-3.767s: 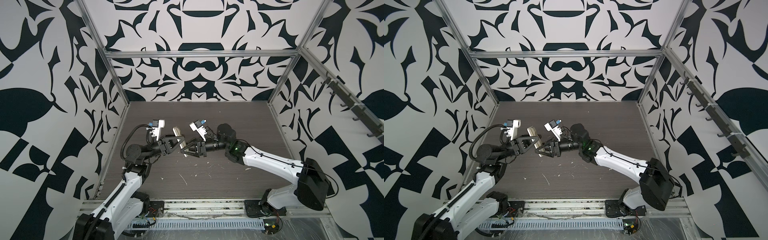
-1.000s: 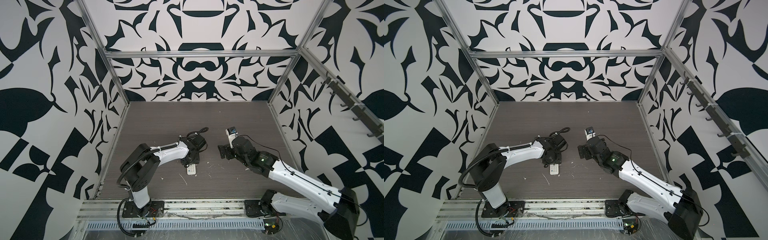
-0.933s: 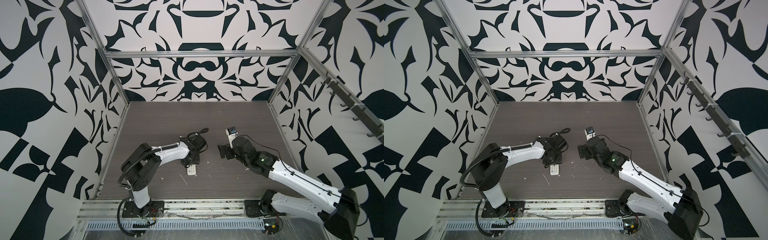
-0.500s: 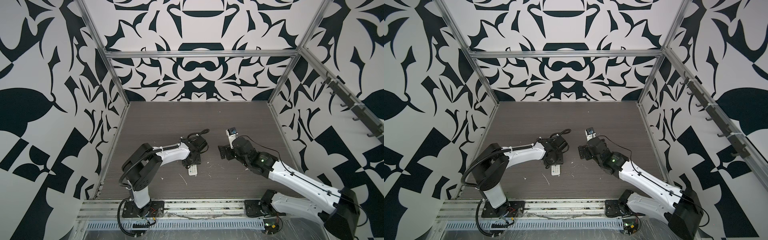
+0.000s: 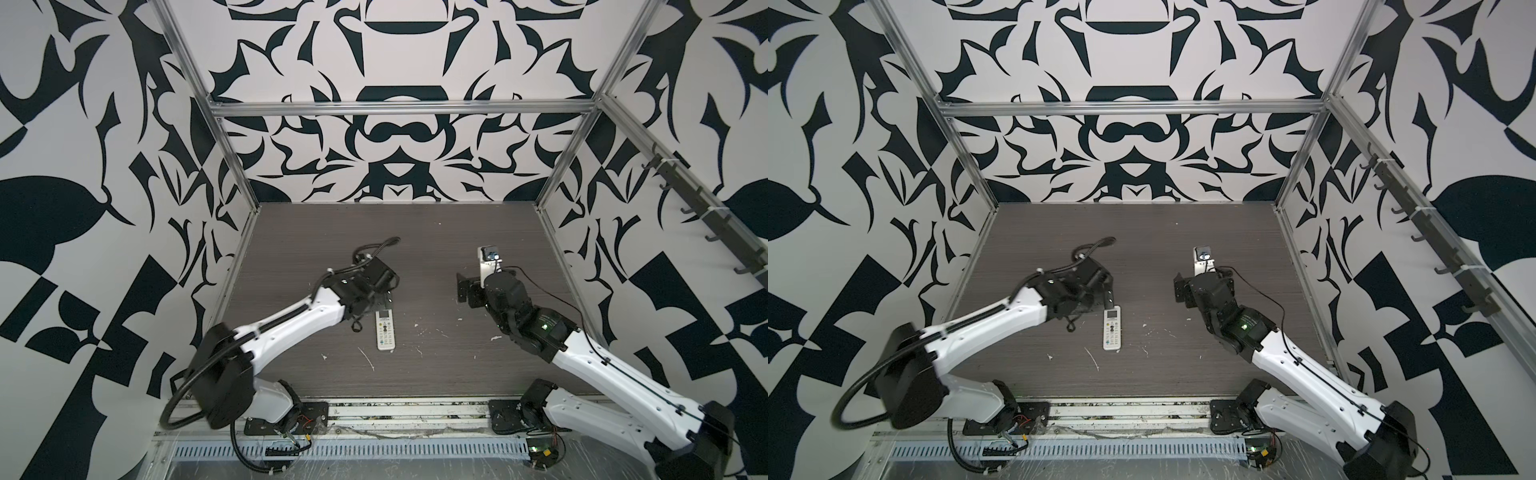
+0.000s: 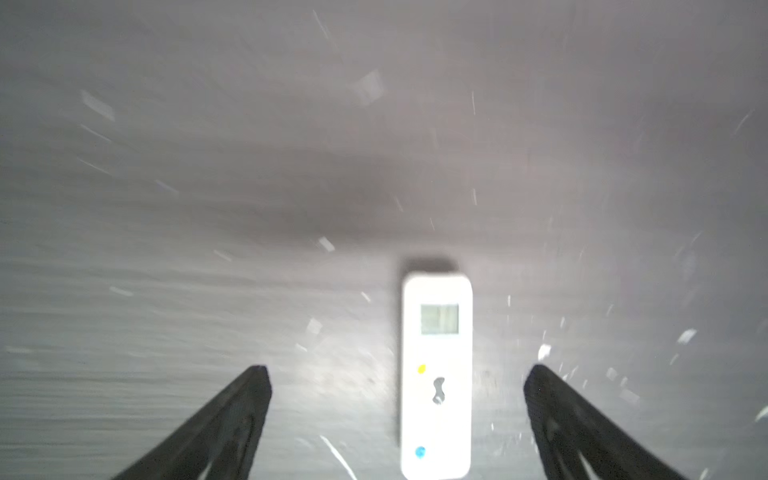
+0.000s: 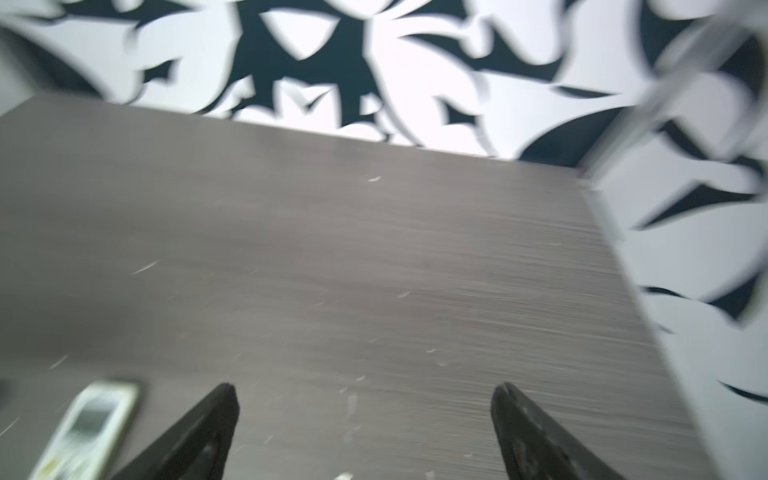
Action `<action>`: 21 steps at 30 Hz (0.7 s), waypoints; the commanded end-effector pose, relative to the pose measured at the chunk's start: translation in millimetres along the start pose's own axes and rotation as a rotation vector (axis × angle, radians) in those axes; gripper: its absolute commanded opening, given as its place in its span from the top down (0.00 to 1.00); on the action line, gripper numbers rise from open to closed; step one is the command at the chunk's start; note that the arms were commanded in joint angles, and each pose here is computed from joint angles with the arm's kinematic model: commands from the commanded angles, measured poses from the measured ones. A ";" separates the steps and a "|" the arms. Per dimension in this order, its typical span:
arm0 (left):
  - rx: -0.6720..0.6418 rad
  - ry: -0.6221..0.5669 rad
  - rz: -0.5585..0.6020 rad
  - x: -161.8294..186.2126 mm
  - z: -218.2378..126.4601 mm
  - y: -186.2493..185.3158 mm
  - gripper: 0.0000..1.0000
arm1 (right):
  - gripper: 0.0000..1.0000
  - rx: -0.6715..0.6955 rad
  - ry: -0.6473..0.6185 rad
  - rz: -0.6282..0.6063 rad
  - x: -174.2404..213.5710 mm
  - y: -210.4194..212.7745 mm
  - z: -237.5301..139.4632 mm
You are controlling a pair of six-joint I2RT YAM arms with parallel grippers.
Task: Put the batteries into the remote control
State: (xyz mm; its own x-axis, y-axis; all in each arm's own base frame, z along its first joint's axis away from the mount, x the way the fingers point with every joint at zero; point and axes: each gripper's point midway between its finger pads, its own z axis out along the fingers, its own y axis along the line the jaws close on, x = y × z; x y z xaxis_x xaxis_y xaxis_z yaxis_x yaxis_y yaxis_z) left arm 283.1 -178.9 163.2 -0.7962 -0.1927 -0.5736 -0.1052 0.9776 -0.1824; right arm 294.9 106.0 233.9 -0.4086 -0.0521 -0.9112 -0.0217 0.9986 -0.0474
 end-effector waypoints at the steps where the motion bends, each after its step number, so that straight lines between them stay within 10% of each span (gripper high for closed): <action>1: -0.262 -0.181 -0.073 -42.3 -15.8 96.0 0.01 | 0.01 0.245 -0.100 0.025 -17.1 -45.7 6.0; 5: -0.482 -0.422 -0.036 -79.4 -36.6 155.4 0.01 | 0.01 0.370 -0.147 -0.051 -23.2 -67.7 23.9; 11: -0.463 -0.619 0.259 -92.6 -22.3 153.4 0.01 | 0.01 0.454 -0.142 -0.173 -2.1 -87.8 58.1; 21: -0.489 -0.627 0.109 -92.7 35.4 209.1 0.01 | 0.01 0.319 -0.146 -0.040 36.4 -104.9 94.8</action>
State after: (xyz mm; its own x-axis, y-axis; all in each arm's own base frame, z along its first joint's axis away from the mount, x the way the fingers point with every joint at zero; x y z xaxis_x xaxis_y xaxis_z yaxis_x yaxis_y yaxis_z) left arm 340.2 40.6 135.6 -0.4724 0.0581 -0.8795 -0.3974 0.8766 0.2713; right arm 354.9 -9.6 153.2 -0.3799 -0.1756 -0.9082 0.2927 0.9085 -0.2981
